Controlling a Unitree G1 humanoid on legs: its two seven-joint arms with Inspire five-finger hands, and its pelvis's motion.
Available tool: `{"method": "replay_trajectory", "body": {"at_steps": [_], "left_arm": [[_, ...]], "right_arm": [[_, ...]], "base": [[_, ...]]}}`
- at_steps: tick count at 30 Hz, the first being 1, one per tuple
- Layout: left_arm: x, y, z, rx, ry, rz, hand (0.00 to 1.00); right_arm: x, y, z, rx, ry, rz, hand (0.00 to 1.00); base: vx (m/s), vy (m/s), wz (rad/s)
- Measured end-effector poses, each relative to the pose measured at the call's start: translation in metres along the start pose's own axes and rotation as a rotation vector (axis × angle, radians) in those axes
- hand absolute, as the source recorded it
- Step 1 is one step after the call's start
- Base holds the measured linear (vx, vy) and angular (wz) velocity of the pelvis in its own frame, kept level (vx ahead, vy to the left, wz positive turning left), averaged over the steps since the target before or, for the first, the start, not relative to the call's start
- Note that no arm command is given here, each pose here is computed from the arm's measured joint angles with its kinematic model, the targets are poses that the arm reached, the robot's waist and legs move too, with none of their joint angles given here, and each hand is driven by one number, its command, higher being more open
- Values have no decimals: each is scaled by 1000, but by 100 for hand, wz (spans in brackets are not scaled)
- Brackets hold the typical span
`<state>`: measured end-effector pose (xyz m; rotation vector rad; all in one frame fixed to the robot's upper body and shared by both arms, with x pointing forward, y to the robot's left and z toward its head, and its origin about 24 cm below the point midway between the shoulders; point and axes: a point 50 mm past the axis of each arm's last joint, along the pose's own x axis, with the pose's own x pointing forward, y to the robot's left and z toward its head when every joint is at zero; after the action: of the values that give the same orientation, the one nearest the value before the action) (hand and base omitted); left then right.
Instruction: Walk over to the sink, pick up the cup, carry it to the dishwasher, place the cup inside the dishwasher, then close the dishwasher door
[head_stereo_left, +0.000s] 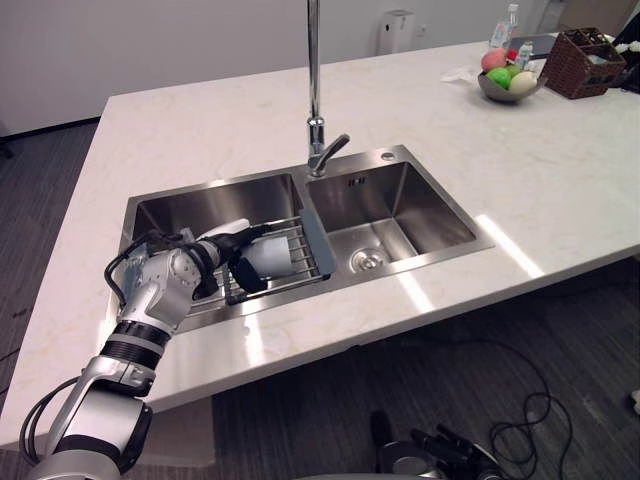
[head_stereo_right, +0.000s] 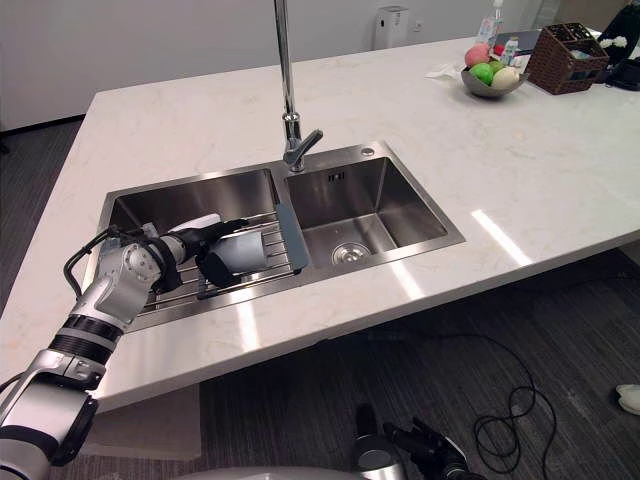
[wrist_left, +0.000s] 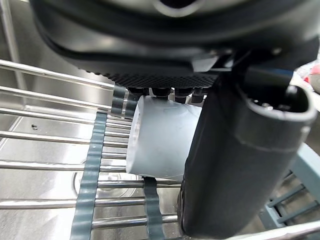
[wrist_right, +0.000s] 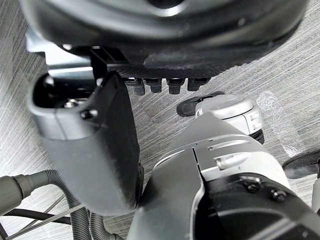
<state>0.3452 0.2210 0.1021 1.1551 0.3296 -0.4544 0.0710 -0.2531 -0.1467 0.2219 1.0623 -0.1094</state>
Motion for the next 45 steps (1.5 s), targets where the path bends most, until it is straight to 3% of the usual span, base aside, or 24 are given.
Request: {"method": "replay_trajectory", "body": {"at_steps": [10, 16, 21, 26, 29, 33, 40, 45], "left_arm": [[9, -6, 1, 48, 37, 16, 0], [11, -28, 9, 61, -39, 177, 0], [-3, -41, -1, -223, -68, 415, 0], [-42, -30, -29, -496, -43, 798, 0], [-86, -22, -45, -589, -39, 1095, 0], [-136, -41, -65, -675, 41, 1329, 0], [-143, -82, -65, -760, 129, 1304, 0], [-133, -94, -41, -859, -1, 1272, 0]], "right_arm": [[0, 0, 3, -6, -4, 1, 100], [0, -2, 5, -15, -20, -3, 100], [0, -1, 5, -11, -33, -16, 100], [0, 0, 2, -8, -29, -25, 100], [-3, -2, -7, -12, -5, -39, 100], [-11, -12, -18, -72, 44, -59, 100], [-10, -20, -9, -155, 61, -66, 100], [-12, -35, -4, -89, 57, -120, 100]], "base": [[-11, -46, 0], [10, -27, 5], [-25, -26, 13], [-15, -57, 32], [-25, -55, 68], [-1, -71, 124], [-22, -1, 186], [39, 200, 180]]}}
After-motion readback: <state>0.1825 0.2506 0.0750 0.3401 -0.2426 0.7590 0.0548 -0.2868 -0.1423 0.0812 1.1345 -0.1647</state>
